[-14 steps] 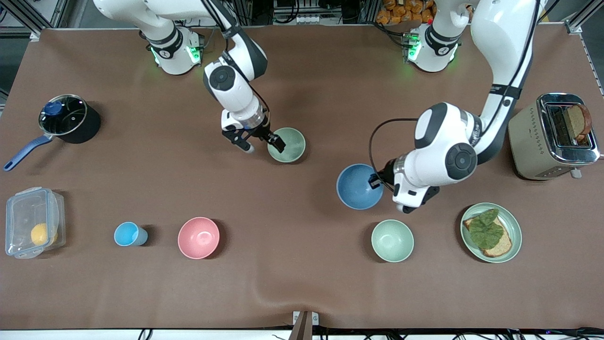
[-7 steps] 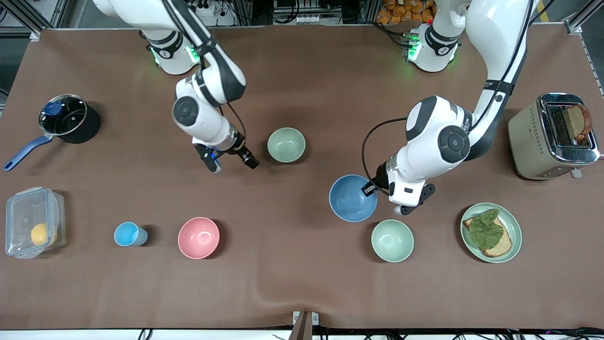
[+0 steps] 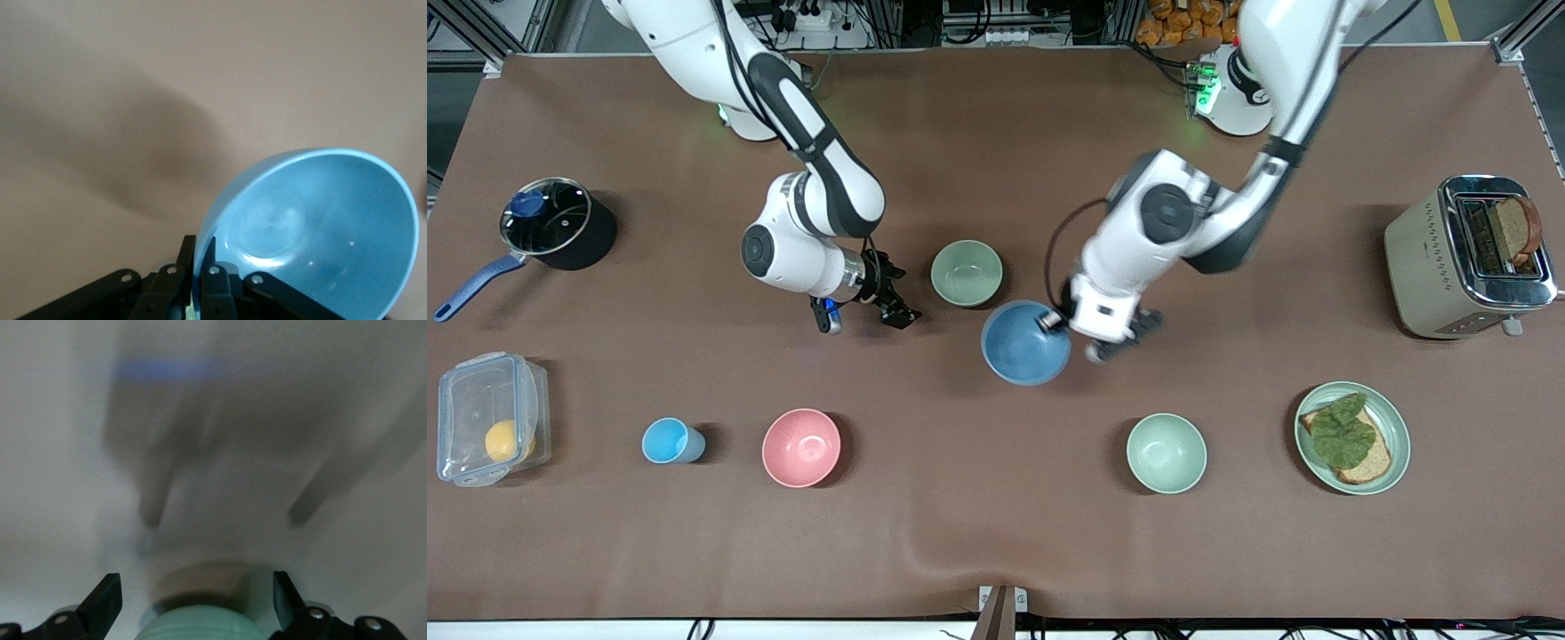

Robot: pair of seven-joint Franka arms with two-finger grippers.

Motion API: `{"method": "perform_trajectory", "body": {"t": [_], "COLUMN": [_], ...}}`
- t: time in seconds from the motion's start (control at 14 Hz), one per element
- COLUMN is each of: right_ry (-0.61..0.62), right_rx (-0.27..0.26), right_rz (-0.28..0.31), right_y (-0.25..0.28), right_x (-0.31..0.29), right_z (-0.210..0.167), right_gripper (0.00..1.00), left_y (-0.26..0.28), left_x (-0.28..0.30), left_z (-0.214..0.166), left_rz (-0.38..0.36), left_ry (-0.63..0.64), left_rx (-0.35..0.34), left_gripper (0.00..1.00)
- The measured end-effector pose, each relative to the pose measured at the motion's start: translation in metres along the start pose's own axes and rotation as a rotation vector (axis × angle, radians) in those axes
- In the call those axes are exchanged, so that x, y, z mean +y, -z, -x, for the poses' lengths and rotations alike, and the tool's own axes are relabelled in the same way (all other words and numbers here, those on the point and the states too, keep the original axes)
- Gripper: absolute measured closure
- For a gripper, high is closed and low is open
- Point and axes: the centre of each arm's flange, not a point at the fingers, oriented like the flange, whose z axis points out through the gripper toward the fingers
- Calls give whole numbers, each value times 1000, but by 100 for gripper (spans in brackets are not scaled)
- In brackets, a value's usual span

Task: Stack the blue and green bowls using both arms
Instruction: 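Carry the blue bowl with the left gripper over the green bowl, then lower the blue bowl into the green bowl and open the left gripper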

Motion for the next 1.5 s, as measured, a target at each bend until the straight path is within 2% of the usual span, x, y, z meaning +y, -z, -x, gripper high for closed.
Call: {"method": "perform_trajectory", "body": {"t": [0.21,0.57,1.0,1.5], "right_ry": [-48,-56,-55,-34], "right_rx": [-43,-59,-60,-59], "right_rz": [-16,-26,-29,-29], "right_y": [-10,-12,-11,-13], "right_x": [3,1,-1,0], "right_z": [4,12,13,17], "right_gripper": [0,0,0,0], "left_y": [-16,-43,-72,-89], "left_x": [6,7,1,-1], "left_z": [44,102,118,125], "left_rz": [-24,-72,-115,-125], "left_ry": [1,-30,-43,-48], "left_rx": [-19,-48,-72,-83], "left_gripper": [94,94,94,93]}}
